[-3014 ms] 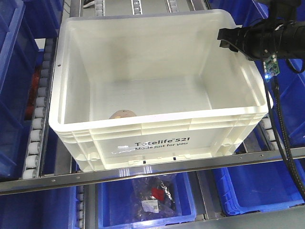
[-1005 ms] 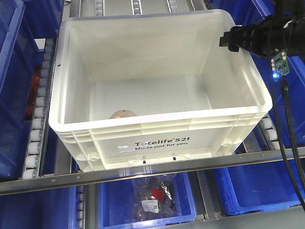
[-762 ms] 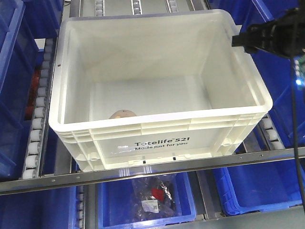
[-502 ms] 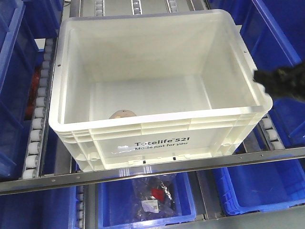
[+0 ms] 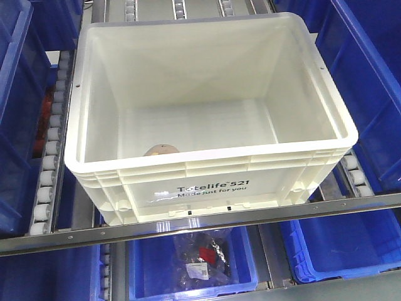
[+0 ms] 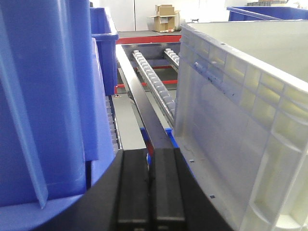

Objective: Place moving items into box and shelve
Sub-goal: 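Open the right gripper and withdraw it from the crate rim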

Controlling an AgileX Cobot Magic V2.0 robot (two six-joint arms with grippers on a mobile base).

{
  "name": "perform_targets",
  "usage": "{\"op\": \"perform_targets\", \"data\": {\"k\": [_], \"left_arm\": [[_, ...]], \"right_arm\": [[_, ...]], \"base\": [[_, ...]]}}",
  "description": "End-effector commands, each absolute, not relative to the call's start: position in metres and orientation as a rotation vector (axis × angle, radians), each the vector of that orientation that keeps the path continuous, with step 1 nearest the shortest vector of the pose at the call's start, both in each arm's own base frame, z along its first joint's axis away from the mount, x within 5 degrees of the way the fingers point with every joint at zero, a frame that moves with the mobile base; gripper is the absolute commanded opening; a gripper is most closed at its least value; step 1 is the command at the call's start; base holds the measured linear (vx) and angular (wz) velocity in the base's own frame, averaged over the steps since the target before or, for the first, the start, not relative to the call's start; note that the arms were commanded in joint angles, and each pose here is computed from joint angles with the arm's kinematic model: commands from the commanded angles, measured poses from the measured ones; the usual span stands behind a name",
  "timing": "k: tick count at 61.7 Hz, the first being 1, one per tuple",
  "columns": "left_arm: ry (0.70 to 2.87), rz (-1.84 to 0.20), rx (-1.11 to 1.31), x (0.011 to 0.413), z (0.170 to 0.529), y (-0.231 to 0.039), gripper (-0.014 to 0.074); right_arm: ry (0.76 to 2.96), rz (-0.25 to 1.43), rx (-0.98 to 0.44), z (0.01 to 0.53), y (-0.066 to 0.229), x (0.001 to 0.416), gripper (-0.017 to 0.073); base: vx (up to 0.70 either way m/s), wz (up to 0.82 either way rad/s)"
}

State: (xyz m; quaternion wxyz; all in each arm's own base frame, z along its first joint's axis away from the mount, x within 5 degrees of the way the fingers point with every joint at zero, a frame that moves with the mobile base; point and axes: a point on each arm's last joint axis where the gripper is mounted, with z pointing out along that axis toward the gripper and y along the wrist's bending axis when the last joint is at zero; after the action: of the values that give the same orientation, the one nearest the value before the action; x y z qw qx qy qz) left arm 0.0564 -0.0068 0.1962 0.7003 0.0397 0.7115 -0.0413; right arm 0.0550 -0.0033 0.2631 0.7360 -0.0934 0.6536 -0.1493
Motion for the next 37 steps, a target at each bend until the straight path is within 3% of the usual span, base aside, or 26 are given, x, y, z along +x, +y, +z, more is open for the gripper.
{"op": "perform_targets", "data": {"k": [1, 21, 37], "left_arm": [[1.504, -0.099, 0.071, 0.056, 0.199, -0.006, -0.0006], [1.504, -0.099, 0.071, 0.056, 0.199, -0.006, -0.0006], [1.504, -0.099, 0.071, 0.056, 0.199, -0.006, -0.0006]], "right_arm": [[1.316, -0.320, -0.155, 0.267, -0.003, 0.048, -0.0012], [1.445, -0.173, -0.053, 0.207, -0.004, 0.055, -0.0008], [1.474, -0.133, -0.020, 0.205, -0.004, 0.055, -0.0004]], "base": [[0.00, 0.00], [0.00, 0.00], [0.00, 0.00]]}}
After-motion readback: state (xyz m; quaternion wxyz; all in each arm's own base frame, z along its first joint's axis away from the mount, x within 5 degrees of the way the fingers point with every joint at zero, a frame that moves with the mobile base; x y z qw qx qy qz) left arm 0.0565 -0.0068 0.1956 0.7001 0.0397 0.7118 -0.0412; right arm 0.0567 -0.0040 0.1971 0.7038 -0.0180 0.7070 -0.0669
